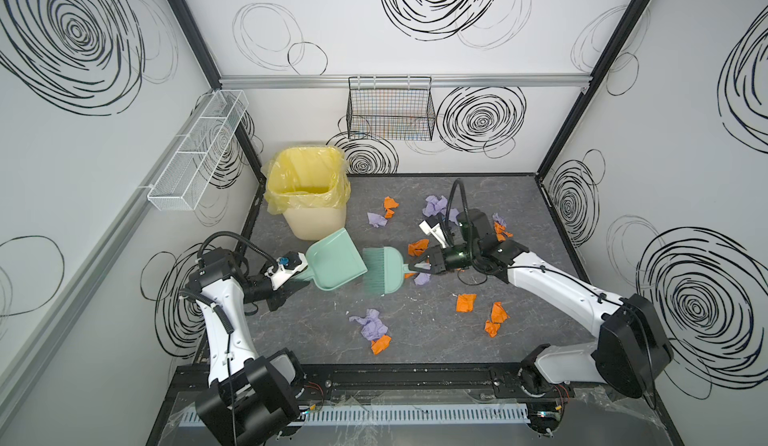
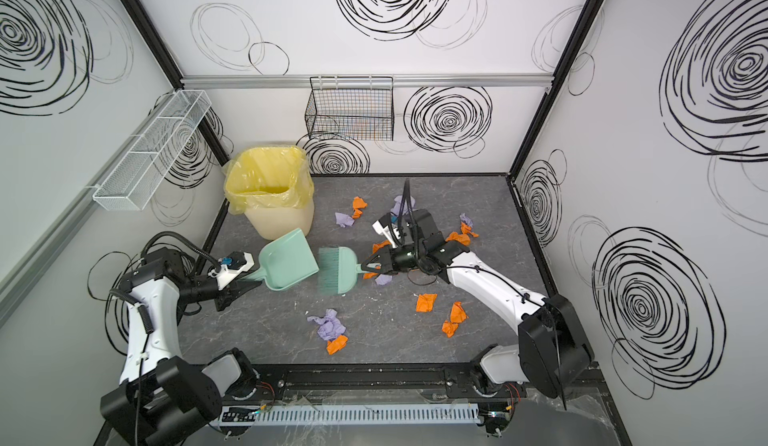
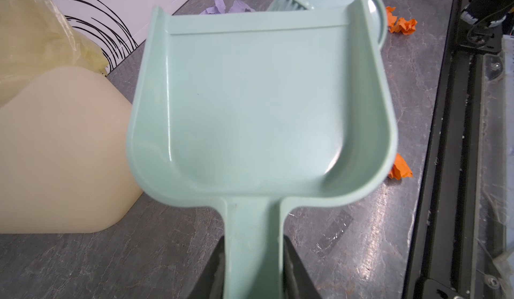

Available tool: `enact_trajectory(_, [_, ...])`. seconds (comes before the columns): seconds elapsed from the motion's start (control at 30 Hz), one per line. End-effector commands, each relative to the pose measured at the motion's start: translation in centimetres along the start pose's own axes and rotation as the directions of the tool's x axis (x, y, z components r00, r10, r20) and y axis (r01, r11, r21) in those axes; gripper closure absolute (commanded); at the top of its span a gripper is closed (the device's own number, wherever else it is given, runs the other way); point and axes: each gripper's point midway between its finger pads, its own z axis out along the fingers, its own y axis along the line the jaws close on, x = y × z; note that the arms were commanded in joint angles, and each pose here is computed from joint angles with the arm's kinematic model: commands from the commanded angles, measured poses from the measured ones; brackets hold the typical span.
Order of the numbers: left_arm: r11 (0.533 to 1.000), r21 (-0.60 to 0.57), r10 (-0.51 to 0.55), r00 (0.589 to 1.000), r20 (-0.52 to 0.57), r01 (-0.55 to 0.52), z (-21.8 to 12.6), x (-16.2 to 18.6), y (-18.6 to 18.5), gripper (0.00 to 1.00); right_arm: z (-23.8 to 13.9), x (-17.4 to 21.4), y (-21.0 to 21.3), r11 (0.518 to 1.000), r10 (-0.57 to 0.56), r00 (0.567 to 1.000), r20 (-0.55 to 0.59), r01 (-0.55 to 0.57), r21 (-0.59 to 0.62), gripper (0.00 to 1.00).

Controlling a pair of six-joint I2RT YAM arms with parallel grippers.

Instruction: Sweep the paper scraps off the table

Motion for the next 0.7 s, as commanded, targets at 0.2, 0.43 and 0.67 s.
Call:
enact_trajectory(0.2, [1.0,0.01,0.001,0.999,0.051,-0.002,-0.5,-1.3,-1.2,1.0,6.4,4.7,1.1,0.997,0.03,0.974,-0.226,-0.044,-0.06,1.0])
enact_trajectory(0.43, [1.0,-0.004,0.015,0.999,0.034,-0.015,-0.7,-1.1,-1.4,1.0,8.9,6.1,-1.6,0.998,0.059,0.946,-0.32,-0.067,-0.013,1.0])
enact_trajectory(0.67, [1.0,0.004,0.003,0.999,0.033,-0.004,-0.5,-0.6,-1.4,1.0,8.7,6.9,-6.0,0.989,0.107,0.922,-0.373,-0.059,0.138,1.0])
